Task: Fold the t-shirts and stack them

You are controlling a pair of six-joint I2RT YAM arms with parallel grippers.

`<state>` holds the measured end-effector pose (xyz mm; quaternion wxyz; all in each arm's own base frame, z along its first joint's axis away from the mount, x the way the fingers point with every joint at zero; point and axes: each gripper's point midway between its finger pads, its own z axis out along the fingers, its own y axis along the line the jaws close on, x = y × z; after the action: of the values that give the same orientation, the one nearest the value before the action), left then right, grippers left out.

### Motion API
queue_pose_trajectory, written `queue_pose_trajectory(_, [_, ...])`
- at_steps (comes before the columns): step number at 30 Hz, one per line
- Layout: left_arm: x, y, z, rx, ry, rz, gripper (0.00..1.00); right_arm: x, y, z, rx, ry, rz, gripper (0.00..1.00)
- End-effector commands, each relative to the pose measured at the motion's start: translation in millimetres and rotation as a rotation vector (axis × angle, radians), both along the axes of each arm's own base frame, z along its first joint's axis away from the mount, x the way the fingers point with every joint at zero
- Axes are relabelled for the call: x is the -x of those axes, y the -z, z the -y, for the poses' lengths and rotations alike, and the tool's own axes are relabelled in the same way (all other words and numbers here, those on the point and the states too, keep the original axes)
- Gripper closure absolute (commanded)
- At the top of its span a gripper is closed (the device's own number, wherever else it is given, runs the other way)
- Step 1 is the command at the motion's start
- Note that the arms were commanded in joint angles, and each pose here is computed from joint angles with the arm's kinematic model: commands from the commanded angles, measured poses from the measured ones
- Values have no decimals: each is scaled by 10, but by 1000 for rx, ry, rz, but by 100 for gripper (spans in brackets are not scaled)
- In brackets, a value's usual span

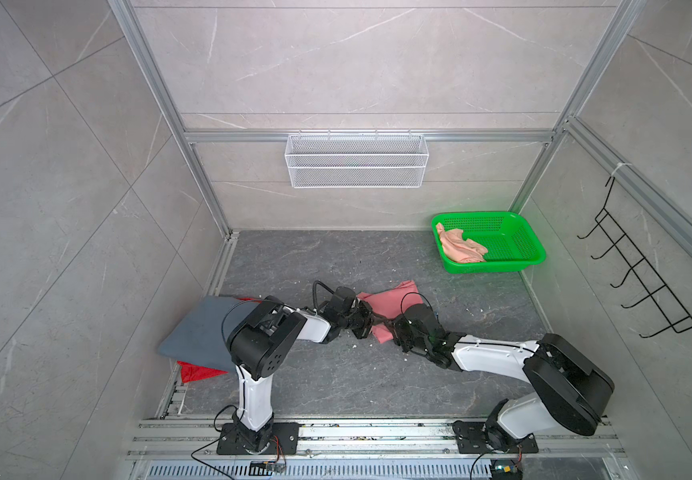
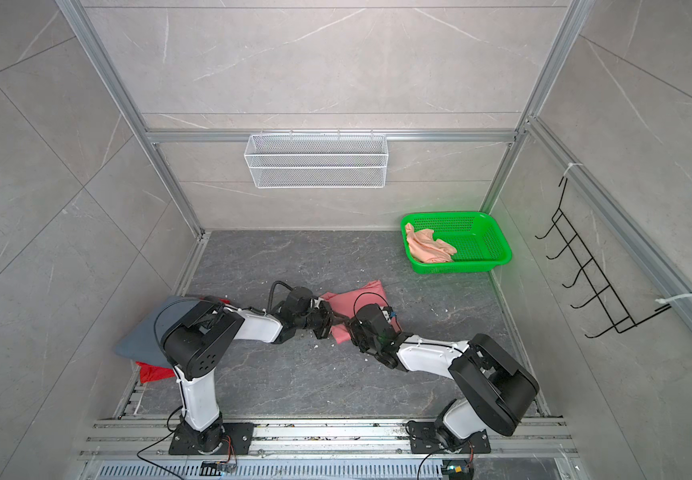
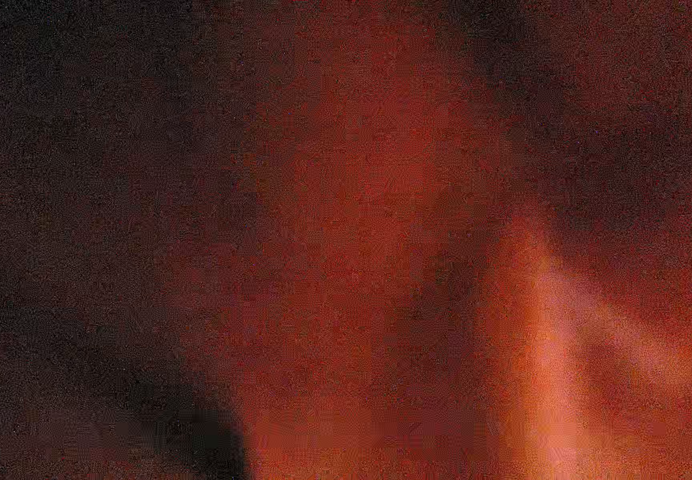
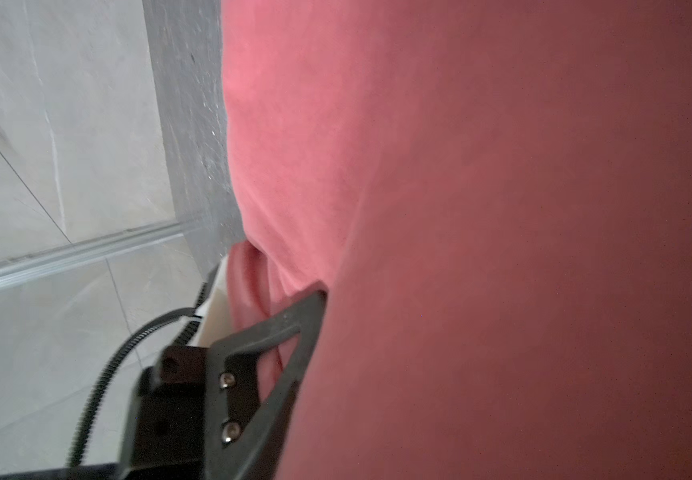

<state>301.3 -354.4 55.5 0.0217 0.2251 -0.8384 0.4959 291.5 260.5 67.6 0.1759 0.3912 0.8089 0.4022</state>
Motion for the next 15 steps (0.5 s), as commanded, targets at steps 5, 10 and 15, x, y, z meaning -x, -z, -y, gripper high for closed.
queue_pose_trajectory(5, [237, -184, -595, -431, 306, 133, 100, 247, -201, 133, 192, -162, 90, 40])
queue_pose_trajectory(10, [332, -340, -1453, -921, 527, 207, 100, 441, -647, 350, 329, -259, 203, 34])
queue_pose_trajectory(15, [344, -718, -2279, -1344, 584, 233, 100, 534, -987, 693, 419, -217, 288, 33])
